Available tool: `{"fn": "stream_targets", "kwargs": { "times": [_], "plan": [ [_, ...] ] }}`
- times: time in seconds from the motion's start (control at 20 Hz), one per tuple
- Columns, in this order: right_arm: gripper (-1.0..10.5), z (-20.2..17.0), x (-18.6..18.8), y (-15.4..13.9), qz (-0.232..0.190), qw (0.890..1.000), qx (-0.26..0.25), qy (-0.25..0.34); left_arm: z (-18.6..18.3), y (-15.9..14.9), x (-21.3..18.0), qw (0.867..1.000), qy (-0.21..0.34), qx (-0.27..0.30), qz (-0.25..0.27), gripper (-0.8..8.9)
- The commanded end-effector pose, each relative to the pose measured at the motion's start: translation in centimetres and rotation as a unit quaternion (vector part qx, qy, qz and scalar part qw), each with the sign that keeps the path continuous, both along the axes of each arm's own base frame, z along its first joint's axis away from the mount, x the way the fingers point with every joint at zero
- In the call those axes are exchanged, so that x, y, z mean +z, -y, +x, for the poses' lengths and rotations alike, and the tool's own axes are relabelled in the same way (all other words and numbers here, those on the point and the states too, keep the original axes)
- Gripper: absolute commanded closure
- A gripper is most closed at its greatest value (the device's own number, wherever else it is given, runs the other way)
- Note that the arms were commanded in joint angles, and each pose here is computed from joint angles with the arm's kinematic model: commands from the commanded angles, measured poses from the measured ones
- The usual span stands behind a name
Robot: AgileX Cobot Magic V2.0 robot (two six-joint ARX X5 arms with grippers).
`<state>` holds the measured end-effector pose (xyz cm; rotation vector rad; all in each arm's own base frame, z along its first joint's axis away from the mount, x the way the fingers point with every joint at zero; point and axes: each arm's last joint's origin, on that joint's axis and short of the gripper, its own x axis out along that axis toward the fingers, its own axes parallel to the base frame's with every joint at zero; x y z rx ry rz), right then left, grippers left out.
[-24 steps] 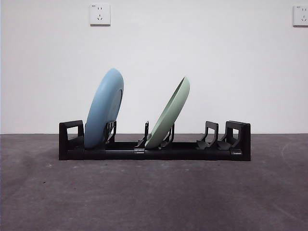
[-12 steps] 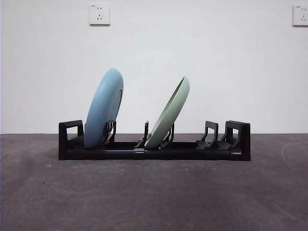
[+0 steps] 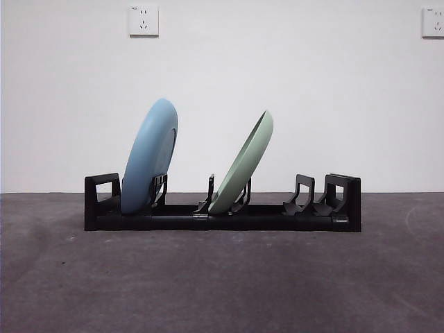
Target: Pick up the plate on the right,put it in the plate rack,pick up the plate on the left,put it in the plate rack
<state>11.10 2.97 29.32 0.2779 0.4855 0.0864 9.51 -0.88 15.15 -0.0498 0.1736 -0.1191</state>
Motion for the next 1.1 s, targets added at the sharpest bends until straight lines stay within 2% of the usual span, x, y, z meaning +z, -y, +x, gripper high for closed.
{"fn": "stream_targets", "kwargs": {
  "times": [0.05, 0.15, 0.2, 0.4, 0.8, 1.1],
  "plan": [
    [9.5, -0.5, 0.3, 0.3, -0.073, 0.997, 0.015, 0.033, 0.0, 0.0, -0.4, 1.000, -0.006, -0.003, -0.002, 8.14],
    [9.5, -1.0, 0.2, 0.5, -0.121, 0.989, 0.032, 0.079, 0.0, 0.0, -0.4, 1.000, -0.006, -0.003, -0.002, 8.14],
    [9.5, -1.2, -0.1, 0.7, -0.131, 0.984, 0.041, 0.110, 0.0, 0.0, -0.4, 1.000, -0.006, -0.003, -0.002, 8.14],
    [9.5, -1.7, -3.6, 1.6, -0.125, 0.965, 0.045, 0.226, 0.0, 0.0, -0.4, 1.000, -0.006, -0.003, -0.002, 8.14],
    [9.5, -2.1, -10.3, 2.1, -0.120, 0.967, 0.035, 0.224, 0.0, 0.0, -0.4, 1.000, -0.006, -0.003, -0.002, 8.14],
    [9.5, -1.7, -13.0, 2.0, -0.107, 0.974, 0.034, 0.197, 0.0, 0.0, -0.4, 1.000, -0.006, -0.003, -0.002, 8.14]
  ]
}}
